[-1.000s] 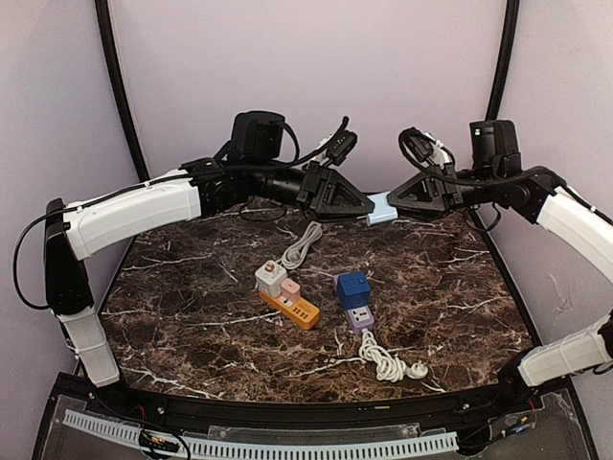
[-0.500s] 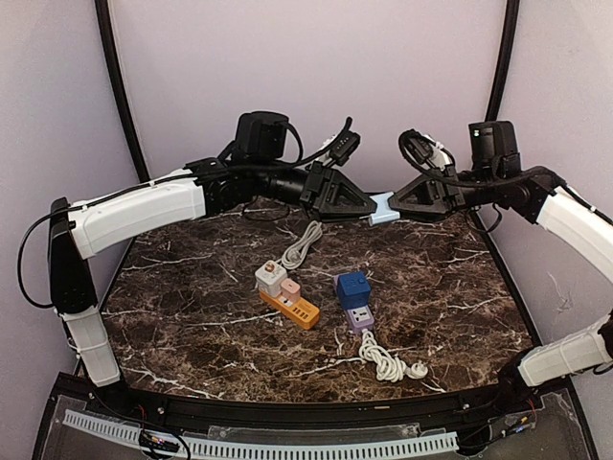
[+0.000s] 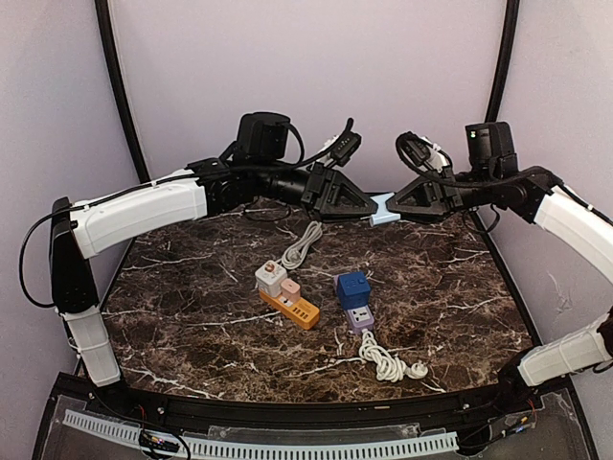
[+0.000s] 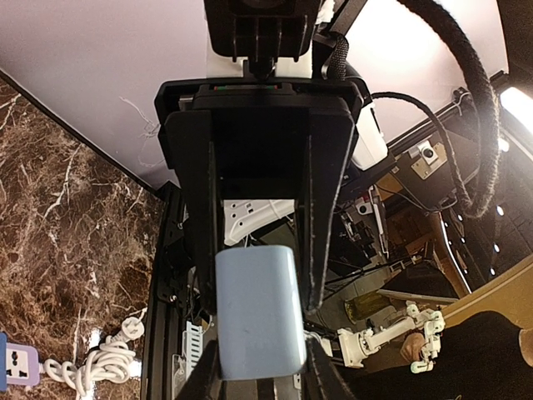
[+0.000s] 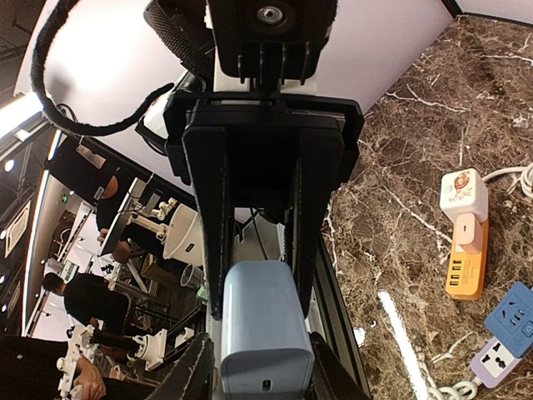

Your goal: Insert the plug

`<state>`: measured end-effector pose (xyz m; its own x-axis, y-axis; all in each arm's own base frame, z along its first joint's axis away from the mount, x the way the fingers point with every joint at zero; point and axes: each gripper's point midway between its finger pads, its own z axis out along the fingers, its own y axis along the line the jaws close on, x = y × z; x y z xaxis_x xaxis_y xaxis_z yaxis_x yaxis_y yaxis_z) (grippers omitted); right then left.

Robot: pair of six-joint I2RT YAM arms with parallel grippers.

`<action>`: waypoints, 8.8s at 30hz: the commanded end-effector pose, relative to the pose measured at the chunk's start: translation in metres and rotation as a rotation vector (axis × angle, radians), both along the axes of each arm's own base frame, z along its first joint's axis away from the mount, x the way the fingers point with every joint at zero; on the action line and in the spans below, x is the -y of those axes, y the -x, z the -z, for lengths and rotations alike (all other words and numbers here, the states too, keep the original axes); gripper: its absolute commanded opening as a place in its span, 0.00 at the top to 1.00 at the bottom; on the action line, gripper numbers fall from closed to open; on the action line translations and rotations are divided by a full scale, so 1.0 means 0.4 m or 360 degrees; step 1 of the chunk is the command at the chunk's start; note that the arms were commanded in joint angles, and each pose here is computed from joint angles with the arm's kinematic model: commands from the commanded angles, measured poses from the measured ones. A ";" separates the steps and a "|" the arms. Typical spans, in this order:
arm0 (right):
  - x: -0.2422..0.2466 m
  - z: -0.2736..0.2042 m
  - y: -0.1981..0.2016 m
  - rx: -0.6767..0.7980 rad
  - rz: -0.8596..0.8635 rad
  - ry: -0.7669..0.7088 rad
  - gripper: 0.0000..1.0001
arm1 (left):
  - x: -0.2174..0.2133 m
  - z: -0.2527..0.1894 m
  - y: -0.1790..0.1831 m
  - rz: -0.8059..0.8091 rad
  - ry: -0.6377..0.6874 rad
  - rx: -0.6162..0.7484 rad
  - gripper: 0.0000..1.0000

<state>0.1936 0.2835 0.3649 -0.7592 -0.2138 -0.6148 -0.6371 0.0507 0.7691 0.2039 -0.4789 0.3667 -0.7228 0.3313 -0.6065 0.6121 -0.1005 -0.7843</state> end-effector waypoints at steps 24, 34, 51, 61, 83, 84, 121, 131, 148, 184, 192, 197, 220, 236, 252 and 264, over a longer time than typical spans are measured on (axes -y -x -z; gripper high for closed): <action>-0.004 -0.023 0.009 0.0067 -0.0011 -0.0053 0.88 | 0.005 -0.004 -0.030 -0.0117 0.0003 0.0077 0.99; 0.001 -0.023 0.011 0.0072 0.0034 -0.0044 1.00 | -0.017 0.021 -0.059 -0.0301 -0.0083 0.0143 0.27; 0.039 0.069 -0.008 0.0091 0.0227 0.0272 1.00 | -0.146 0.055 -0.074 -0.0572 -0.0238 0.0255 0.01; 0.072 0.192 -0.012 0.0022 0.0310 0.0647 1.00 | -0.244 0.128 -0.102 -0.0802 -0.0507 0.0376 0.01; 0.046 0.392 0.008 -0.0059 0.0387 0.1146 1.00 | -0.432 0.192 -0.120 -0.1244 -0.0764 0.0531 0.01; 0.044 0.400 0.010 -0.0060 0.0386 0.1165 1.00 | -0.431 0.190 -0.121 -0.1247 -0.0761 0.0533 0.01; -0.029 0.650 -0.091 -0.0158 0.0595 0.1599 1.00 | -0.465 0.195 -0.107 -0.1271 -0.0814 0.0545 0.01; -0.022 0.688 -0.092 -0.0186 0.0612 0.1651 1.00 | -0.480 0.198 -0.100 -0.1286 -0.0820 0.0553 0.01; -0.018 0.718 -0.095 -0.0210 0.0616 0.1704 1.00 | -0.493 0.200 -0.095 -0.1296 -0.0832 0.0561 0.01; -0.010 0.723 -0.096 -0.0178 0.0669 0.1944 1.00 | -0.513 0.194 -0.095 -0.1333 -0.0844 0.0590 0.01; -0.001 0.712 -0.097 -0.0141 0.0740 0.2051 1.00 | -0.499 0.192 -0.102 -0.1306 -0.0848 0.0608 0.01; 0.002 0.713 -0.092 -0.0125 0.0771 0.2118 1.00 | -0.493 0.192 -0.107 -0.1285 -0.0860 0.0625 0.01; 0.004 0.755 -0.095 -0.0062 0.0853 0.2292 1.00 | -0.484 0.199 -0.130 -0.1238 -0.0889 0.0642 0.01; 0.011 0.788 -0.099 -0.0034 0.0831 0.2348 1.00 | -0.475 0.194 -0.149 -0.1229 -0.0892 0.0651 0.01; -0.002 0.673 -0.122 0.0016 0.0924 0.2226 0.54 | -0.456 0.183 -0.160 -0.1223 -0.0860 0.0646 0.01; -0.030 0.544 -0.140 0.0057 0.0959 0.2061 0.01 | -0.448 0.180 -0.165 -0.1235 -0.0825 0.0640 0.01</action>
